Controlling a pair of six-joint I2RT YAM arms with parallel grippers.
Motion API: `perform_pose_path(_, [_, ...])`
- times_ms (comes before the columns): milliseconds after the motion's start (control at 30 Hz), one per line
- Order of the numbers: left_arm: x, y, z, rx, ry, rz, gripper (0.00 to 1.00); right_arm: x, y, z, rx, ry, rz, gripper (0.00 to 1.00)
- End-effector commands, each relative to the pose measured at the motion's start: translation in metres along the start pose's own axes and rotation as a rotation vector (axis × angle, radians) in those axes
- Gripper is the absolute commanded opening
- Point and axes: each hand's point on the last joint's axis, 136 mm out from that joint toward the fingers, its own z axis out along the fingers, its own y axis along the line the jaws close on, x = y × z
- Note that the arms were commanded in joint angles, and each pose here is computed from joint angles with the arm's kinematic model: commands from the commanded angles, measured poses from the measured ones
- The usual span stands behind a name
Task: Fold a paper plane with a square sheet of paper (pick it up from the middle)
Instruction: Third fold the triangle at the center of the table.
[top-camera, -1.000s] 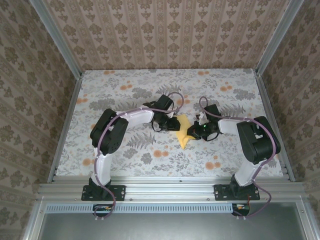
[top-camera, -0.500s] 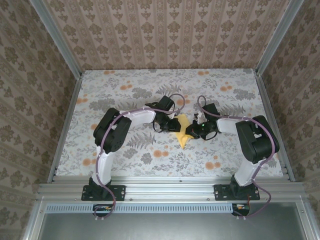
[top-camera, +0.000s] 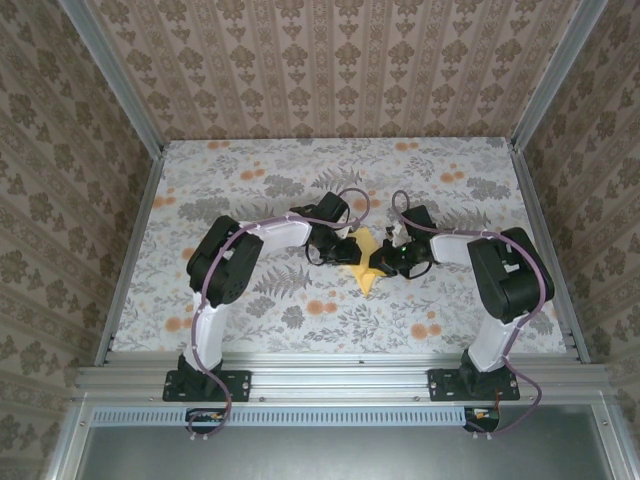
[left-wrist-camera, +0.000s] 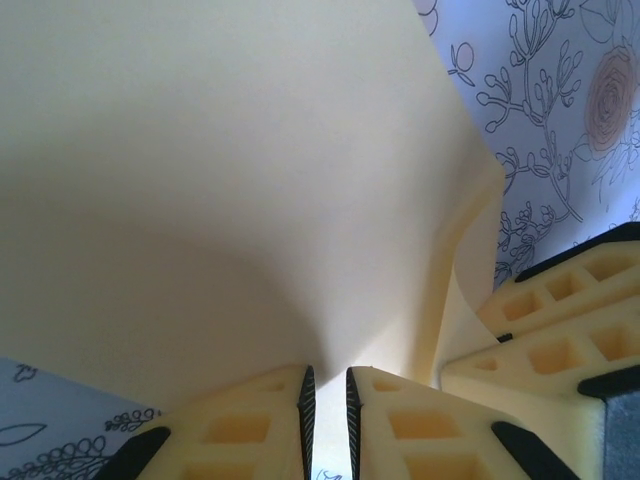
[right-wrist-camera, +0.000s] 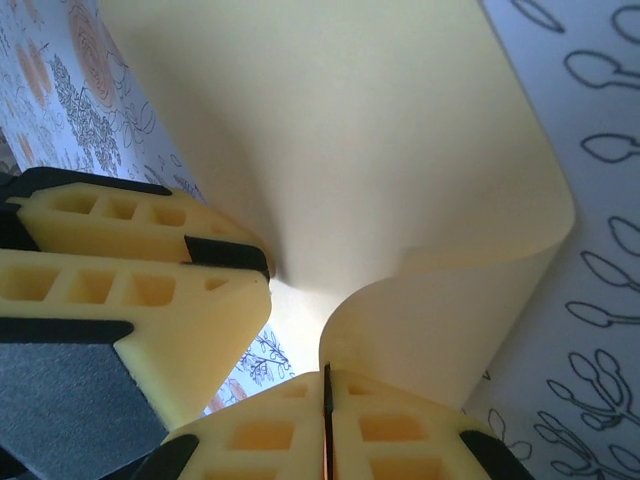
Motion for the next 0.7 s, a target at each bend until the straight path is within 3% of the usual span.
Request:
perform_pose_path(0, [0.008, 0.005, 0.004, 0.002, 0.031, -0.002, 0.19, -0.002, -0.003, 0.004, 0.031, 0.003, 0.015, 0.11])
perform_pose_path(667, [0.009, 0.004, 0.006, 0.012, 0.035, -0.001, 0.19, 0.001, -0.013, 0.013, 0.09, 0.03, 0.003, 0.19])
